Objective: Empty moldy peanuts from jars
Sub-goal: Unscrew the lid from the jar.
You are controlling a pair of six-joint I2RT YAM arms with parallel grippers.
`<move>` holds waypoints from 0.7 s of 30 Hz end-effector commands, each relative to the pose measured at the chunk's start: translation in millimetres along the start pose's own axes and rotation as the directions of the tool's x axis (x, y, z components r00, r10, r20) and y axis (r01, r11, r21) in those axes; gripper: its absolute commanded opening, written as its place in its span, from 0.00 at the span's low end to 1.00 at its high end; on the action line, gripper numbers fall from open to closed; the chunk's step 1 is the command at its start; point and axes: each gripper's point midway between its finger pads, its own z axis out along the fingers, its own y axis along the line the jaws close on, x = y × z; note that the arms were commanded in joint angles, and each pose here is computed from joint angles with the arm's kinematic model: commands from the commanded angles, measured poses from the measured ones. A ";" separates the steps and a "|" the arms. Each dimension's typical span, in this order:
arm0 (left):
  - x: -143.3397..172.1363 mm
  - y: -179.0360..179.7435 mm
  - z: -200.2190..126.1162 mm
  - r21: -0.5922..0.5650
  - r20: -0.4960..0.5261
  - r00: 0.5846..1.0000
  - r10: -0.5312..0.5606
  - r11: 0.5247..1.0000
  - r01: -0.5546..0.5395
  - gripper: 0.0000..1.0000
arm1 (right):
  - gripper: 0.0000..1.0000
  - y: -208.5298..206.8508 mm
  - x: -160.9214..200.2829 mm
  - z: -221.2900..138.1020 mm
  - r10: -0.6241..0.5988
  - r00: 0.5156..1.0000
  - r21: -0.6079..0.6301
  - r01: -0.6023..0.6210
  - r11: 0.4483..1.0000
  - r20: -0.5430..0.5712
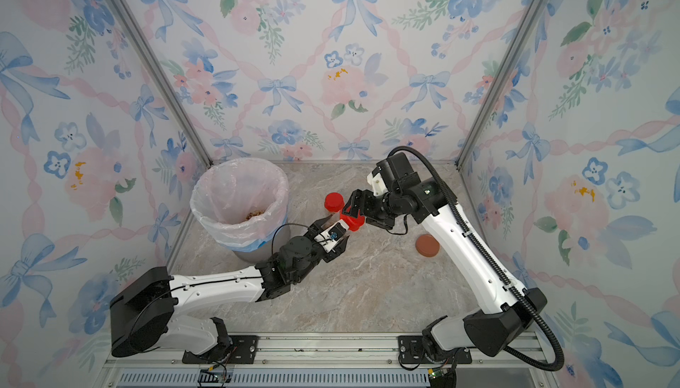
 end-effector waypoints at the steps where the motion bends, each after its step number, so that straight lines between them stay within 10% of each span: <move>1: -10.6 1.0 3.1 -0.012 0.019 1.000 0.010 1.000 -0.009 0.32 | 0.84 5.0 2.4 2.4 -0.022 1.000 0.006 0.022 1.000 -0.018; 21: -24.8 3.4 -1.3 0.000 0.058 0.998 -0.016 1.000 0.017 0.32 | 0.62 -3.6 13.7 22.1 -0.123 0.989 0.054 0.127 0.990 -0.079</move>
